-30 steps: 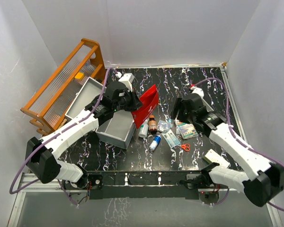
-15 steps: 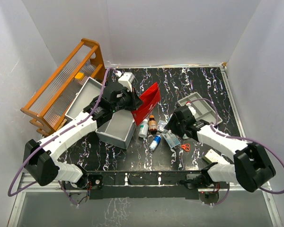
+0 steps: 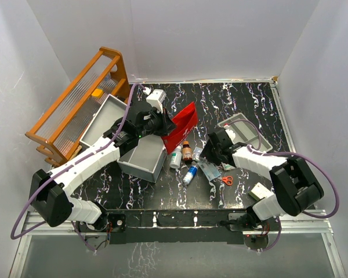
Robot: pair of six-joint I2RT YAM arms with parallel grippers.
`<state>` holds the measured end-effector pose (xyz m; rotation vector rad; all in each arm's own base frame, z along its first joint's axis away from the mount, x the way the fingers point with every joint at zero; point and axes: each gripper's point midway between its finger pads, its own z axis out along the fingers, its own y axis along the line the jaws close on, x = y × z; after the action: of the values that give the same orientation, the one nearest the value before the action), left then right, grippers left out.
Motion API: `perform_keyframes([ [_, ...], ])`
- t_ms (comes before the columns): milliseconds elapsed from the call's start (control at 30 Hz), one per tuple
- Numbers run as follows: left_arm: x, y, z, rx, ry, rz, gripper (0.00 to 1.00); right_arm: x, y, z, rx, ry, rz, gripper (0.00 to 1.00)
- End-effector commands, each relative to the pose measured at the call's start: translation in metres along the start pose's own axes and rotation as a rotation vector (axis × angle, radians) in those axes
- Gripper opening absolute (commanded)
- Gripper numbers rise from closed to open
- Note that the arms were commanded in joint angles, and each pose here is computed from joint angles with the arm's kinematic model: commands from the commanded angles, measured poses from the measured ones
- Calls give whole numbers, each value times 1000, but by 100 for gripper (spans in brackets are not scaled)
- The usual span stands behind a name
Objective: Organize the medicine kit
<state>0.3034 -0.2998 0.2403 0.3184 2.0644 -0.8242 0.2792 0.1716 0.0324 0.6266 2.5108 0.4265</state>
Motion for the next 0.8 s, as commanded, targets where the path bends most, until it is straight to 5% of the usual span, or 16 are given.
perform_keyframes([
  [0,-15,-13,-2,56,-40,30,0,-27,21,-1,-49,-87,8,41],
  [300,-11,-10,2,50,-27,43,0,-28,6,7,29,-86,32,37],
  [467,-10,-10,2,53,-24,46,0,-19,12,14,13,-28,6,24],
  [600,-11,-12,1,57,-18,37,0,-25,9,9,24,-60,29,2],
  [767,-15,-15,-3,69,-36,34,0,-41,8,-6,28,-144,54,0],
])
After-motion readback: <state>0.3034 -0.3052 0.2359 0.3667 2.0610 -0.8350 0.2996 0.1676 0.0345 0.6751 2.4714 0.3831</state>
